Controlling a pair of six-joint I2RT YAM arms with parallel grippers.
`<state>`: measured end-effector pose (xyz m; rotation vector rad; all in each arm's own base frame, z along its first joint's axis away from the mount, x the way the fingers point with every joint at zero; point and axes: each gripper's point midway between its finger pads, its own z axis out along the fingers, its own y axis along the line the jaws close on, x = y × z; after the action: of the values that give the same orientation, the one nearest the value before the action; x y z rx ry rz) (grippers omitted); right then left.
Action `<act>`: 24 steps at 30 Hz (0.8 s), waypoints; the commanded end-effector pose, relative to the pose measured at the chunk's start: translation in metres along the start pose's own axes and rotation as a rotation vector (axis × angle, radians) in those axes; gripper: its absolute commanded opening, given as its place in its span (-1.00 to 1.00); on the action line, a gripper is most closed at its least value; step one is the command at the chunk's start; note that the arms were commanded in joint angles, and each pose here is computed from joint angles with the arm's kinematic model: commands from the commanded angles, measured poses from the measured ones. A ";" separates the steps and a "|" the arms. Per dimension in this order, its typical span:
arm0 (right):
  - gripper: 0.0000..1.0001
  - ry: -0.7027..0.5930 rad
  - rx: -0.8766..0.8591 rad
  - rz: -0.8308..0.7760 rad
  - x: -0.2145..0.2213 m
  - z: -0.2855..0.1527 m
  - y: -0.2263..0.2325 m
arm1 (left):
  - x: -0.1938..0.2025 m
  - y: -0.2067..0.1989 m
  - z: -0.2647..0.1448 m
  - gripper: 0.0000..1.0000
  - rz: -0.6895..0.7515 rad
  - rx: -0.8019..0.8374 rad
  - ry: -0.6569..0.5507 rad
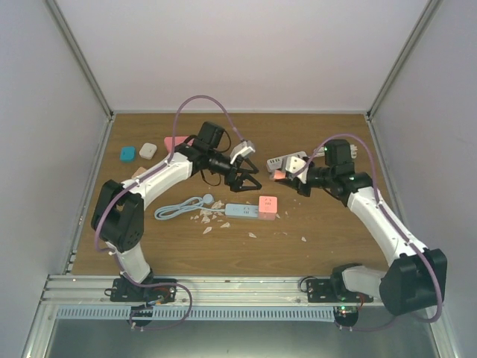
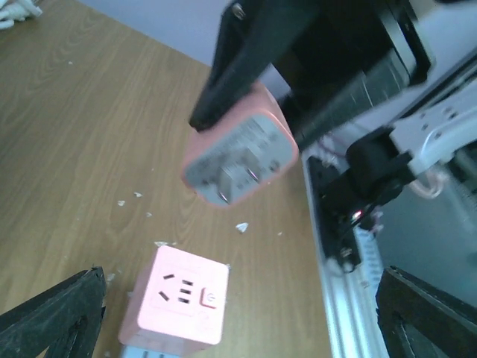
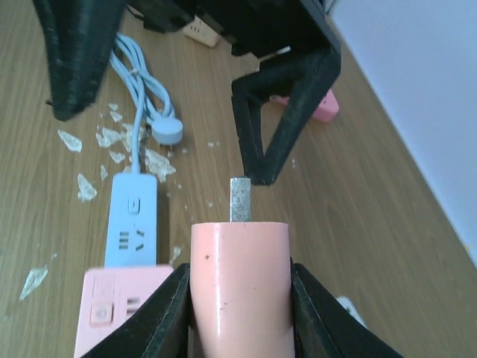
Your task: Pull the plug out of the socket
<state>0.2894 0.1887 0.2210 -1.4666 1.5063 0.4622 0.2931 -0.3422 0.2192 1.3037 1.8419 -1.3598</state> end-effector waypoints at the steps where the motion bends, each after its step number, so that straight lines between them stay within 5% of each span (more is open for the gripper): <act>1: -0.60 -0.058 0.074 -0.060 -0.037 0.012 -0.021 | -0.028 -0.011 -0.028 0.98 -0.170 0.081 -0.112; 6: -0.58 -0.052 0.095 -0.110 -0.053 0.031 -0.018 | -0.030 -0.008 -0.038 0.80 -0.302 0.161 -0.155; 24: -0.55 -0.023 0.087 -0.206 -0.069 0.058 -0.003 | -0.019 -0.007 -0.028 0.14 -0.325 0.200 -0.130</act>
<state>0.2977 0.2664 0.2377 -1.5264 1.3838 0.3396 0.3055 -0.3198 0.2466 0.9545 1.9704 -1.7636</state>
